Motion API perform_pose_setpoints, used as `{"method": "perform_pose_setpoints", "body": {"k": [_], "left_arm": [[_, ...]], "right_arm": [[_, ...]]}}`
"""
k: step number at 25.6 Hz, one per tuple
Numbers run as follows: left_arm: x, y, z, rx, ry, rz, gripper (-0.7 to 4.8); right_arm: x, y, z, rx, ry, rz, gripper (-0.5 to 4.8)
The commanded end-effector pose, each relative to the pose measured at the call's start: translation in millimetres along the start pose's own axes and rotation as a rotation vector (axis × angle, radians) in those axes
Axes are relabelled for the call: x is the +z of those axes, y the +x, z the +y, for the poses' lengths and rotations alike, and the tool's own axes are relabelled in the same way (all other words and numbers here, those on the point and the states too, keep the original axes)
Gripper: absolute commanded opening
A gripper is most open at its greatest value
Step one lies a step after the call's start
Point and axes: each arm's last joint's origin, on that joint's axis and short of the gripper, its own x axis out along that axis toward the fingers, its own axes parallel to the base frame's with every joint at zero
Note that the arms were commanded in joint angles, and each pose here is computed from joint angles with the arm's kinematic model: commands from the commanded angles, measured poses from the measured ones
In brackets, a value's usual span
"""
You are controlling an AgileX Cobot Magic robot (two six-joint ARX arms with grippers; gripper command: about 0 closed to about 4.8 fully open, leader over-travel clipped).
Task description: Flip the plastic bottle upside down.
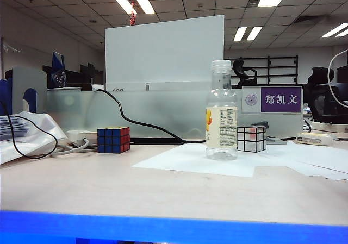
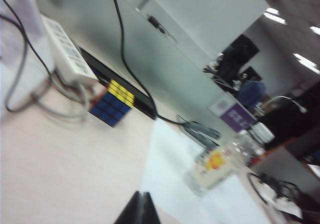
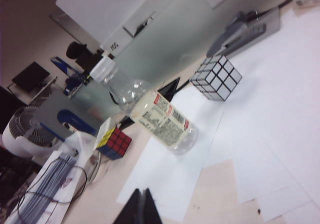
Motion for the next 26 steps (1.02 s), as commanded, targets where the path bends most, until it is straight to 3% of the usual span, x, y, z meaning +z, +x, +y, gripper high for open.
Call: {"method": "perform_pose_setpoints", "body": {"k": [1, 7, 13, 18, 20, 22, 26], "left_arm": [[0.8, -0.2, -1.6, -0.027, -0.019, 0.006, -0.05], [-1.3, -0.2, -0.6, -0.027, -0.023, 0.035, -0.04], [-1.3, -0.2, -0.8, -0.032, -0.022, 0.039, -0.04], [-1.3, -0.2, -0.8, -0.032, -0.022, 0.038, -0.04], [-1.2, -0.2, -0.8, -0.033, -0.021, 0.038, -0.04], [-1.3, -0.2, -0.8, -0.032, -0.021, 0.038, -0.04], [-1.2, -0.2, -0.8, -0.032, -0.014, 0.037, -0.04]], "right_arm": [[4.0, -0.2, 0.2, -0.044, 0.073, -0.092, -0.01], [10.2, -1.5, -1.9, -0.15, 0.172, -0.274, -0.01], [18.3, -3.2, 3.9, -0.122, 0.148, -0.398, 0.0], [39.0, -6.8, 23.7, -0.02, -0.071, -0.617, 0.02], [49.2, -4.7, 32.0, -0.015, -0.149, -0.643, 0.19], [64.8, 3.4, 44.3, 0.004, -0.262, -0.6, 0.38], [102.2, 39.4, 73.9, 0.149, -0.516, -0.434, 0.97]]}}
